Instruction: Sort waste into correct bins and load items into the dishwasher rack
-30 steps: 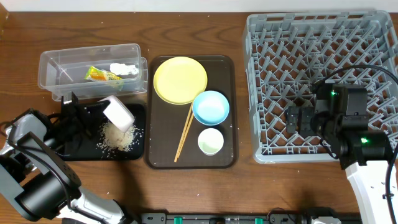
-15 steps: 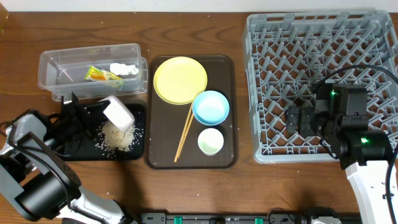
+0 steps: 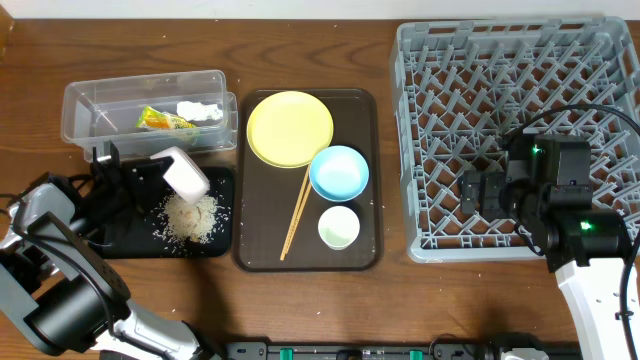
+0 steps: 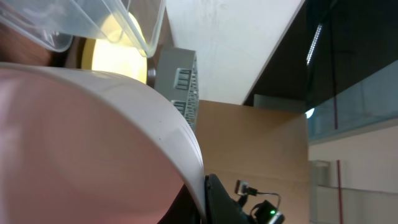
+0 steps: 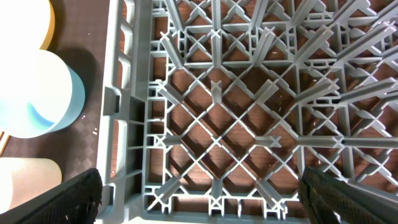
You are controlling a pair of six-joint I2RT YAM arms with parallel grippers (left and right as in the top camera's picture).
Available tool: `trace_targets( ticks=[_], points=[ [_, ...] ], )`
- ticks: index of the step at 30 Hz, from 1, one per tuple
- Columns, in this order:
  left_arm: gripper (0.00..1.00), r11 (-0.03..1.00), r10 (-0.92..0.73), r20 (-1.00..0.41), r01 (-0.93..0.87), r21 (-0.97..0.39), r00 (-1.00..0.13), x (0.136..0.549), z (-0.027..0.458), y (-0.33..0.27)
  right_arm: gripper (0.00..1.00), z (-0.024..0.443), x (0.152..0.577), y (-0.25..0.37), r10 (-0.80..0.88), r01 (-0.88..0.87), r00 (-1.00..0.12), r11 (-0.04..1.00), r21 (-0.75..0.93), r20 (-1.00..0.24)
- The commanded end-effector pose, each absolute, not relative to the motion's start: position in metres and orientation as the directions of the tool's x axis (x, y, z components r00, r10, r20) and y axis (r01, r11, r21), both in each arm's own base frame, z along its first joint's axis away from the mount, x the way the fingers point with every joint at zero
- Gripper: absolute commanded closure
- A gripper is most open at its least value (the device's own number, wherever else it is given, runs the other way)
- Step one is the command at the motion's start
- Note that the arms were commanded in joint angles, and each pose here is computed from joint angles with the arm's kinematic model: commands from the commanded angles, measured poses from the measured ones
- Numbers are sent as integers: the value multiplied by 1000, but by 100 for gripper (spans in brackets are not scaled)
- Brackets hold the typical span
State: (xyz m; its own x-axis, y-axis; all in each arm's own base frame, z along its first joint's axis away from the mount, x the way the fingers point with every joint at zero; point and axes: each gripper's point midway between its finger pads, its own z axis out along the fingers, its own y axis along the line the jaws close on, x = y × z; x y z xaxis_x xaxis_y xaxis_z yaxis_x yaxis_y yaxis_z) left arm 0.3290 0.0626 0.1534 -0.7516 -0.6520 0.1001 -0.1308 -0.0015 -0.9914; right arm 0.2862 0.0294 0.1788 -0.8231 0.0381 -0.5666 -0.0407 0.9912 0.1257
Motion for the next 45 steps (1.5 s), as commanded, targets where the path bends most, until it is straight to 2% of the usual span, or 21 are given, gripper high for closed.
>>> trace_targets(
  ticks=[1,4,8,9,21,24,27,32,38,42,45],
  points=[
    [94,40,-652,82,-143,-989,-753,327,146,64,1,188,289,31,43,-41,-809,991,130,-586],
    [94,35,-652,112,-178,-983,-750,326,143,64,1,188,289,31,43,-41,-809,991,130,-586],
    [94,-111,-649,226,-204,-973,-726,329,159,64,1,188,289,31,43,-41,-809,991,130,-586],
    [94,-119,-648,238,-213,-970,-723,329,159,64,1,188,289,31,43,-41,-809,991,130,-586],
    [94,-72,-639,177,-170,-983,-749,330,166,56,1,188,289,31,43,-41,-809,991,129,-587],
    [94,14,-606,112,-152,-988,-788,329,171,38,1,188,289,31,43,-41,-809,991,129,-587],
    [94,180,-541,46,-169,-969,-840,323,165,12,1,188,289,31,43,-41,-809,991,129,-587],
    [94,492,-361,-78,-119,-863,-929,311,147,-35,1,188,289,31,43,-41,-808,991,129,-587],
    [94,776,-124,-133,-12,-630,-983,305,107,-81,1,188,289,31,44,-41,-809,991,130,-587],
    [94,885,30,-168,105,-454,-985,300,88,-102,1,188,289,31,43,-41,-808,991,130,-587],
    [94,943,54,-179,109,-313,-982,301,79,-107,1,188,289,31,43,-41,-809,991,130,-586]
  ],
)
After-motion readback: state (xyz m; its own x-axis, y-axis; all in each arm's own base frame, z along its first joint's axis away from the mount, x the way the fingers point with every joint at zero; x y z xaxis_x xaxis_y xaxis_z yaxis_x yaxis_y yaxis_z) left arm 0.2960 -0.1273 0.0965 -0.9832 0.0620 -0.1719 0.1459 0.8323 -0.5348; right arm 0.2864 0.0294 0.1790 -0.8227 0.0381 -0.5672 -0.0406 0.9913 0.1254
